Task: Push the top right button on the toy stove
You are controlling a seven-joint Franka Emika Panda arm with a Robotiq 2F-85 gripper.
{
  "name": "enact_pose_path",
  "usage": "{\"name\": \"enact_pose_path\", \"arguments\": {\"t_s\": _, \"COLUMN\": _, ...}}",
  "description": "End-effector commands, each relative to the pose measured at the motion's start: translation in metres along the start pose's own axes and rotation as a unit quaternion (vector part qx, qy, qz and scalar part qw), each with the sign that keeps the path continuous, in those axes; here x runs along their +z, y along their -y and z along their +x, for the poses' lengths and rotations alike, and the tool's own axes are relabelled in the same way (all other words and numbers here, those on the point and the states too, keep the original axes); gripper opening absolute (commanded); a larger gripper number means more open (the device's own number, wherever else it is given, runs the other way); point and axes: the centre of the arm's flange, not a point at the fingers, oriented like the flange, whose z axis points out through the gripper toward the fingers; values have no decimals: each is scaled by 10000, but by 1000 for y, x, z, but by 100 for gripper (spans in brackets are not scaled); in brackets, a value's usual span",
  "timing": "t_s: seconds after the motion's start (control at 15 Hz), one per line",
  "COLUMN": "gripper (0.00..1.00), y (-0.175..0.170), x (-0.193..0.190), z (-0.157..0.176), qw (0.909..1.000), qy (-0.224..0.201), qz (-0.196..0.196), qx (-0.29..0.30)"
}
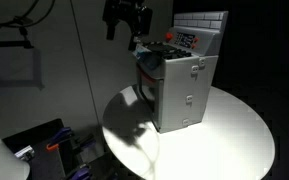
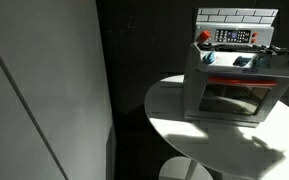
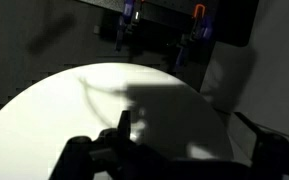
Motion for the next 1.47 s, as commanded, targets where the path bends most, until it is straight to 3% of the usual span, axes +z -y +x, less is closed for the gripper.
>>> {"name": "enact_pose_path", "arguments": {"t_s": 0.0, "gripper": 100, "y": 0, "x": 0, "z": 0, "qw": 10000, "qy": -5, "qz": -2, "qx": 0}}
{"name": "enact_pose_path", "arguments": {"t_s": 0.4, "gripper": 100, "y": -1, "x": -5, "z": 9, "qw": 9997, "qy": -134, "qz": -109, "qx": 192}}
{"name": "enact_pose_path", "arguments": {"t_s": 0.87, "gripper": 100, "y": 5, "x": -26, "z": 39, "qw": 9958, "qy": -596, "qz": -373, "qx": 587}}
{"name": "enact_pose_path", "arguments": {"t_s": 1.4, "gripper": 100, "y": -3, "x": -32, "z": 93, "qw": 9782, "qy": -1359, "qz": -702, "qx": 1406}}
